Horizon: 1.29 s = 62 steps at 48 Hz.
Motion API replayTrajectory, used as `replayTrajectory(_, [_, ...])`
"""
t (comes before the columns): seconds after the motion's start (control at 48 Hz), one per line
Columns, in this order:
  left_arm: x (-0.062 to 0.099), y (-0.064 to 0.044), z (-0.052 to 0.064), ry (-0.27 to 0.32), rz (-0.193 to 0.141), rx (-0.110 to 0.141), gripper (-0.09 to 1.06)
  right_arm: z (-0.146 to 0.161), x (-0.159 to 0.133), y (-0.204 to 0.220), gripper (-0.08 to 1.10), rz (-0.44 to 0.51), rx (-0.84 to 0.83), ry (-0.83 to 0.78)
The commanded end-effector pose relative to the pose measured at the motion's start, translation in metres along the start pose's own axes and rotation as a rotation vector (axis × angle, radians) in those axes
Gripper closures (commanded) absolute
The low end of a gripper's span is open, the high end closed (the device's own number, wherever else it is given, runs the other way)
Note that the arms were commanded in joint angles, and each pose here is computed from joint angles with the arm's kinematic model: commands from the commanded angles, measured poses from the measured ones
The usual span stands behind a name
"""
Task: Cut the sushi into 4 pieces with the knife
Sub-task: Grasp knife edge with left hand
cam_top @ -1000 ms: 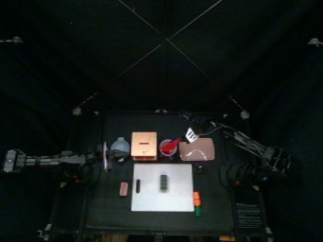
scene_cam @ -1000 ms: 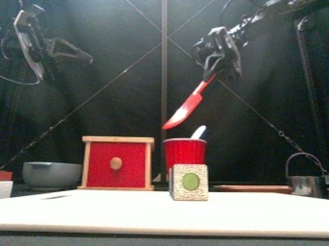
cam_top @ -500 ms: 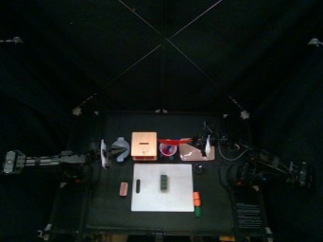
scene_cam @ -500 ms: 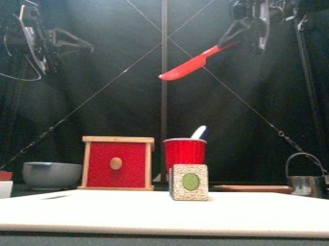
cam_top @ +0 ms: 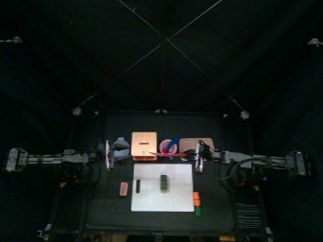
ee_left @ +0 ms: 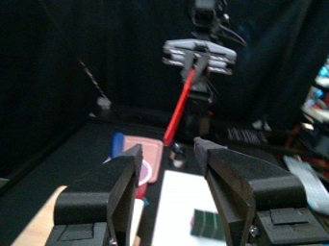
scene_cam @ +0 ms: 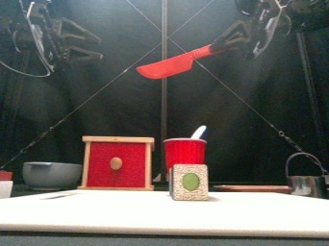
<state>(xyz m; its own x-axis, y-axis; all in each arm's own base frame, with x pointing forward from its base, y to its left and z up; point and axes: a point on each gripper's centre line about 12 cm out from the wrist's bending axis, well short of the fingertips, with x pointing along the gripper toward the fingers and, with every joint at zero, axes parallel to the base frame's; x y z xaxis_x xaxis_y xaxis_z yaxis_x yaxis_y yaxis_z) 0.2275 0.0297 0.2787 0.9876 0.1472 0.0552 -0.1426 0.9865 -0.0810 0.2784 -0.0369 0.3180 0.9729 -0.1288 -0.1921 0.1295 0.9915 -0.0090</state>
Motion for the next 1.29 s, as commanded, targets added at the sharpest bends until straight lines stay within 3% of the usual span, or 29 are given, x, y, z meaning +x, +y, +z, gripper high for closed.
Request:
replayTrajectory(0.021, [0.017,-0.009,0.008,0.054,-0.038,0.025,0.13,0.003,0.01,0.002,0.86,0.007,-0.018,-0.032])
replayTrajectory(0.292, [0.04,-0.012,-0.01,0.16,-0.043,0.042,0.13,-0.003,0.024,0.009,0.86,0.032,-0.031,-0.011])
replayTrajectory(0.562, [0.052,-0.012,-0.027,0.218,-0.059,0.102,0.13,-0.002,0.023,0.018,0.86,0.059,-0.036,-0.021])
replayTrajectory(0.854, [0.067,-0.012,-0.034,0.201,-0.065,0.117,0.13,0.0,0.023,0.019,0.86,0.064,-0.037,-0.027])
replayTrajectory(1.292, [0.083,-0.007,-0.042,0.143,-0.054,0.113,0.15,-0.002,0.024,0.02,0.86,0.065,-0.039,-0.024])
